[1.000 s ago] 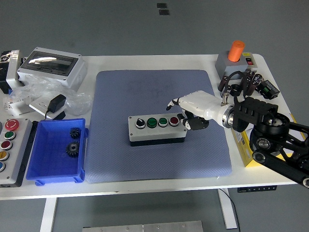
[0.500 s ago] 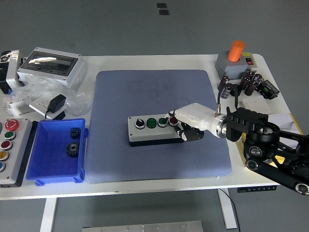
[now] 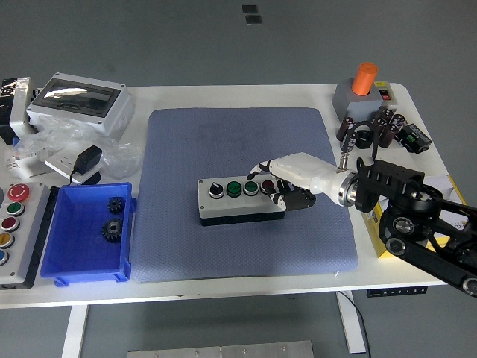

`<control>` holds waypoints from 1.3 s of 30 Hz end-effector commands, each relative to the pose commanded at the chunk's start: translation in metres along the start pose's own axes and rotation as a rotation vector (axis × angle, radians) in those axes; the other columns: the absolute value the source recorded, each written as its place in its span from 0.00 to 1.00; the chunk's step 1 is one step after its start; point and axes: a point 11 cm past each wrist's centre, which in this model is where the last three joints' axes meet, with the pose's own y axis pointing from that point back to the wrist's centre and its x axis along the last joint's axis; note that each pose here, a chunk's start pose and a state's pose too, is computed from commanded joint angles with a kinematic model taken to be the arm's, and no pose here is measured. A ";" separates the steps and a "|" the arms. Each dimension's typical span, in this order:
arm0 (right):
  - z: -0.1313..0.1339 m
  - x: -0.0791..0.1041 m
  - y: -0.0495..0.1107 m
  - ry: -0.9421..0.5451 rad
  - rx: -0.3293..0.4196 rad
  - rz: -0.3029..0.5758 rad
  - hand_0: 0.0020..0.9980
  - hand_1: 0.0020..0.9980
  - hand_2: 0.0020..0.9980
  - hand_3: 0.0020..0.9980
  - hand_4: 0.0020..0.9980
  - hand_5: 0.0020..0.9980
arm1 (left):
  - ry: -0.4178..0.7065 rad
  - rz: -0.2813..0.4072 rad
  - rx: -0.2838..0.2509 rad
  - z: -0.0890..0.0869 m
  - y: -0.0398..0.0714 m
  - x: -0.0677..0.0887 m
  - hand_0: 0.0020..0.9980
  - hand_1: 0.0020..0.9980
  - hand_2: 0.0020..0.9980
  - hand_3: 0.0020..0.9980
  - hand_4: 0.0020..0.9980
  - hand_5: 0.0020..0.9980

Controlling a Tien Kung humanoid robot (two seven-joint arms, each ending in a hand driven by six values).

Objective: Pick up the button,place it on the desk,press the button,press the button

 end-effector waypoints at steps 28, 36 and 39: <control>0.083 -0.005 0.061 -0.936 0.073 0.765 0.71 0.71 0.74 0.73 0.63 0.24 | -0.035 -0.047 -0.047 0.014 0.001 -0.019 0.63 0.64 0.57 0.66 0.63 0.17; 0.086 -0.002 0.069 -0.939 0.076 0.794 0.72 0.72 0.74 0.72 0.64 0.26 | -0.037 -0.040 -0.047 0.015 0.001 -0.015 0.63 0.64 0.57 0.66 0.63 0.17; 0.087 0.001 0.072 -0.929 0.075 0.801 0.72 0.72 0.74 0.72 0.64 0.26 | -0.039 -0.037 -0.049 0.016 0.001 -0.014 0.63 0.64 0.57 0.66 0.63 0.17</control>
